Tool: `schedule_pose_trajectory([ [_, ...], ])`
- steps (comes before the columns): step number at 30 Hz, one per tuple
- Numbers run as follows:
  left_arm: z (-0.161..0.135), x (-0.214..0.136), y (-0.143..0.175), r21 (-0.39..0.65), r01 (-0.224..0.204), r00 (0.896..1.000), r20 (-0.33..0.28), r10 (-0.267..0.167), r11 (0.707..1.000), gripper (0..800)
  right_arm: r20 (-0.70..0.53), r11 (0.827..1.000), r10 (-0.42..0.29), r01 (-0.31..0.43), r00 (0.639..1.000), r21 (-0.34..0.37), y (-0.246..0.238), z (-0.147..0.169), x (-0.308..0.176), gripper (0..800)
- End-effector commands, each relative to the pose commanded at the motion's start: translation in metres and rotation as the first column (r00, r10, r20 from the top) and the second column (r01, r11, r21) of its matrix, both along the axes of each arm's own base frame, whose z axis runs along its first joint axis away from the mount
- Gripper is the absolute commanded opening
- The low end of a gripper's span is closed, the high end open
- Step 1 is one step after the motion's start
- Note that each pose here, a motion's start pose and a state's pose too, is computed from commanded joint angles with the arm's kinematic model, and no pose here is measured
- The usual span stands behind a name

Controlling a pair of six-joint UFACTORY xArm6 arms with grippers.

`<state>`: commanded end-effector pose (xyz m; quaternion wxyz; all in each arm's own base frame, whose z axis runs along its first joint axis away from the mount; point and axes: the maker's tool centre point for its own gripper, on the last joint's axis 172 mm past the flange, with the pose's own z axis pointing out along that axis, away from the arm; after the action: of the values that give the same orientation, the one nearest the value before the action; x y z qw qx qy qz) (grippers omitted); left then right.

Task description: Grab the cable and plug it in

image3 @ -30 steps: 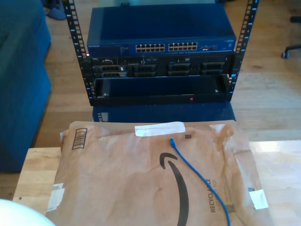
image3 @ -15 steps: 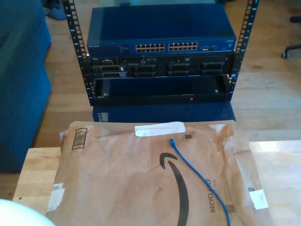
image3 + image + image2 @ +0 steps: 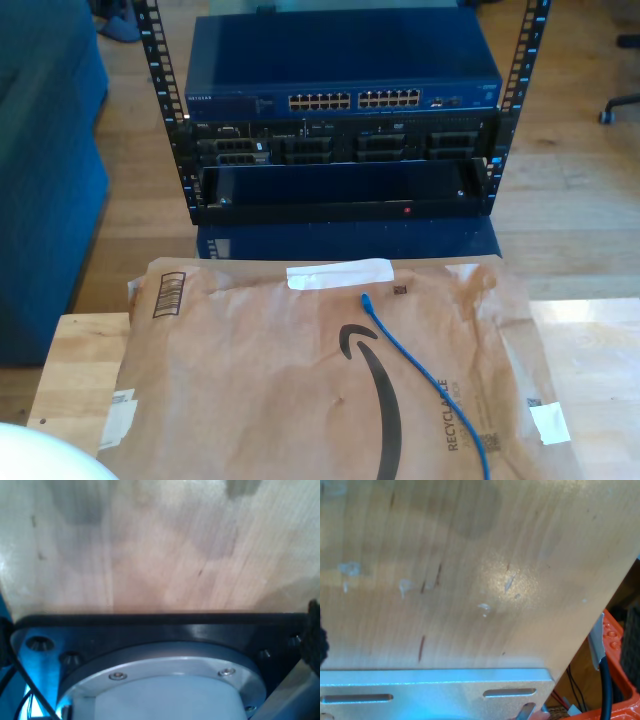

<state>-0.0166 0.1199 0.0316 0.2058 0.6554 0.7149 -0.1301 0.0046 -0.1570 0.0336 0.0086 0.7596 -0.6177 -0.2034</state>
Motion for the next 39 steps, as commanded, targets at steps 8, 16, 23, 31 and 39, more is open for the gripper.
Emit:
schedule_pose_trajectory([
  [8, 0.0, 0.0, 0.0, 0.0, 0.0, 1.0, 0.0, 0.0, 1.0, 800, 0.001, 1.0, -0.017, 0.017, 1.0, -0.009, -0.001, 0.0, 0.0, 797],
  [16, 0.0, 0.0, 0.0, 0.0, 0.0, 1.0, 0.0, 0.0, 1.0, 800, -0.001, 1.0, 0.0, 0.0, 1.0, -0.007, -0.001, -0.001, -0.001, 799],
  [23, 0.0, 0.0, 0.0, 0.0, 0.0, 1.0, 0.0, 0.0, 1.0, 800, 0.002, 1.0, -0.014, 0.014, 1.0, -0.009, 0.0, -0.002, -0.001, 798],
  [31, 0.0, 0.0, 0.0, 0.0, 0.0, 1.0, 0.0, 0.0, 1.0, 800, 0.019, 0.993, -0.036, 0.038, 0.999, -0.115, -0.034, 0.045, 0.005, 798],
  [39, 0.0, 0.0, 0.0, 0.0, 0.0, 1.0, 0.0, 0.0, 1.0, 800, 0.059, 0.971, -0.068, 0.08, 0.996, -0.227, -0.057, 0.073, 0.054, 798],
])
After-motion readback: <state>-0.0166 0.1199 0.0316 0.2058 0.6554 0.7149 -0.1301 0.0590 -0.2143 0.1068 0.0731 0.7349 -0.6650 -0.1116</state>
